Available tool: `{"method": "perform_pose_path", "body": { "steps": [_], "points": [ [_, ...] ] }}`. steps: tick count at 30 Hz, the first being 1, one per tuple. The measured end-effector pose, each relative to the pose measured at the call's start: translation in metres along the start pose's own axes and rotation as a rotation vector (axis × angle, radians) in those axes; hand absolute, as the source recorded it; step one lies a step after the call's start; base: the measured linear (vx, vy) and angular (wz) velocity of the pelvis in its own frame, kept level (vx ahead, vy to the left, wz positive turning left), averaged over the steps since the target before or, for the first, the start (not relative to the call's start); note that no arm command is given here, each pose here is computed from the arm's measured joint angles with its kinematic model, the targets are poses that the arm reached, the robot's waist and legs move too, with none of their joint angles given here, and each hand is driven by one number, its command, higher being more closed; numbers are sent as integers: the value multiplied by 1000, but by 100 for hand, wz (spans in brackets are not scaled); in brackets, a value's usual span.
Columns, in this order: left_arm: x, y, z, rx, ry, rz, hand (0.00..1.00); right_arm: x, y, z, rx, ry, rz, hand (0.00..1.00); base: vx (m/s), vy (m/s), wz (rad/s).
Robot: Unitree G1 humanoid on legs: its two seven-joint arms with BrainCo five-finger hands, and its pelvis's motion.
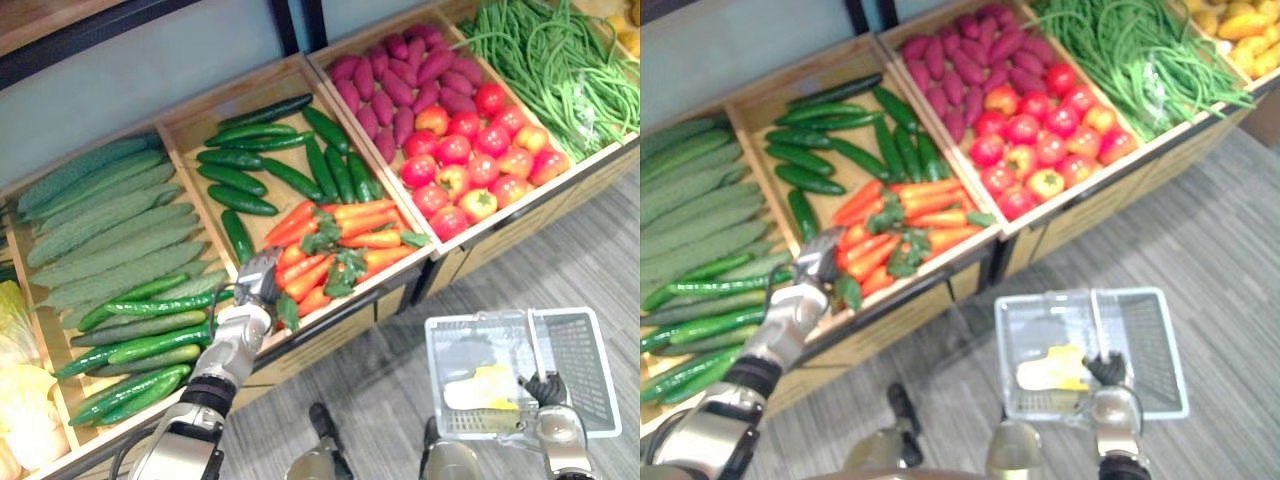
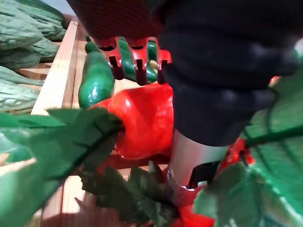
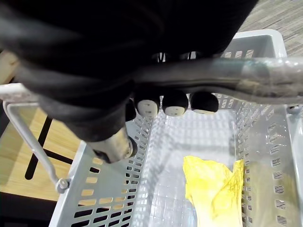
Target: Pick vegetable in the basket
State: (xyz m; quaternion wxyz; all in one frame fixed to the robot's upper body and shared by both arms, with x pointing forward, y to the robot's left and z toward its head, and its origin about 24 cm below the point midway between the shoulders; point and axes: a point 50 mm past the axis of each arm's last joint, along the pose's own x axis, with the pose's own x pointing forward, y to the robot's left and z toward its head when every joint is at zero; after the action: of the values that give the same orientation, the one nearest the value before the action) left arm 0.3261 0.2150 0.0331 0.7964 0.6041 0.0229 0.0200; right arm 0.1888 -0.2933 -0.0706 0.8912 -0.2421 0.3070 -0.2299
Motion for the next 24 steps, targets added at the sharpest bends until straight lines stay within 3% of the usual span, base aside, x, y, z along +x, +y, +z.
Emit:
{"method": "perform_pose_path", "body": {
  "steps": [2,3,24],
  "points": [
    [0,-1,-2,1,14,-6,0,0,0,1,0,-4,1,100,0,0,0],
    [-1,-1,-3,0,16,-10,100,0,0,1,0,-4,1,100,30,-17,1],
    [6,12,-8,-4,35,46,100,2,6,11,-10,-42,20,100,-22,-4,-3]
  ]
}}
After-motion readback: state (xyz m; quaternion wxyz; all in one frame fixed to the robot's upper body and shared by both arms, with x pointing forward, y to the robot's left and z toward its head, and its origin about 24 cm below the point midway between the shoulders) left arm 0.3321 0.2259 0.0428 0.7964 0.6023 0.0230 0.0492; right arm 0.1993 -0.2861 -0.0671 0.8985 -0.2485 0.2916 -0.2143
